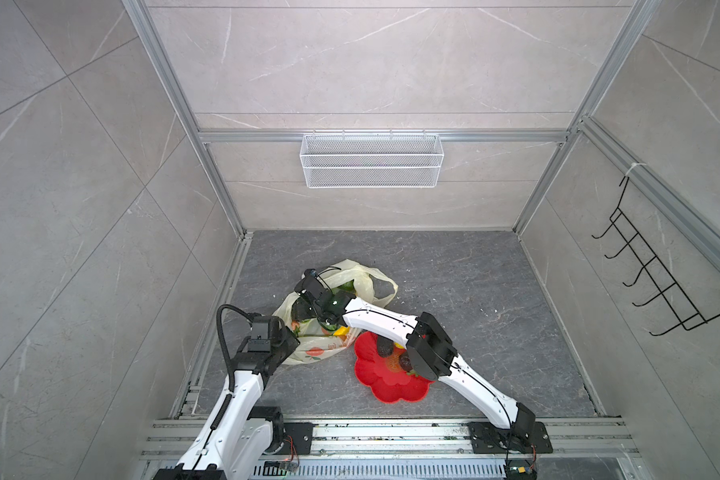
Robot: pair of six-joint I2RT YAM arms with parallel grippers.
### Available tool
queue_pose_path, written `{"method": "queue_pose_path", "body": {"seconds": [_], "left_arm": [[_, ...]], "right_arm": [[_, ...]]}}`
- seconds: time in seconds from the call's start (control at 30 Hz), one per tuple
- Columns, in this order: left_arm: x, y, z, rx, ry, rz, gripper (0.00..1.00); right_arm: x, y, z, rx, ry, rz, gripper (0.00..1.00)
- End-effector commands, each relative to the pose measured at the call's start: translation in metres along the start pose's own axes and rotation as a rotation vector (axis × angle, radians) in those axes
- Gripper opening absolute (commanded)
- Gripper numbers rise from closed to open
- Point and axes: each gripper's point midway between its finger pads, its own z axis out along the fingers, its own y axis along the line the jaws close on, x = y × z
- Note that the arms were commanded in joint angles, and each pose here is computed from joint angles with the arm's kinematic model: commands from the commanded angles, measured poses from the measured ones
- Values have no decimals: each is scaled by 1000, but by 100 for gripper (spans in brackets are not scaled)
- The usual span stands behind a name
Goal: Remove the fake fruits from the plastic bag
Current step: 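Close the right gripper on the green bumpy fruit and lift it, then carry the green bumpy fruit with the right gripper over the red plate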
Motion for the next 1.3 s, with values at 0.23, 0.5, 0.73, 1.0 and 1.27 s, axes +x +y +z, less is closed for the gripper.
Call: {"method": "queue_pose_path", "body": {"seconds": [0.23, 0.5, 0.73, 1.0, 1.27], "left_arm": [[-30, -20, -6, 50, -70, 10, 0], [-30, -19, 0, 46, -55, -3, 0], [-32, -19, 4, 47, -51, -9, 0], [-34, -14, 6, 34, -69, 16, 0], [-39, -12, 7, 29, -108, 74, 0]], "right_arm": [[-20, 26, -53, -68, -60, -50, 65], [-15, 34, -70, -100, -66, -72, 65], [-19, 33, -92, -93, -93, -87, 65], [-22, 14, -132, -22, -153, -134, 64], [-5, -27, -193, 146, -224, -251, 64]]}}
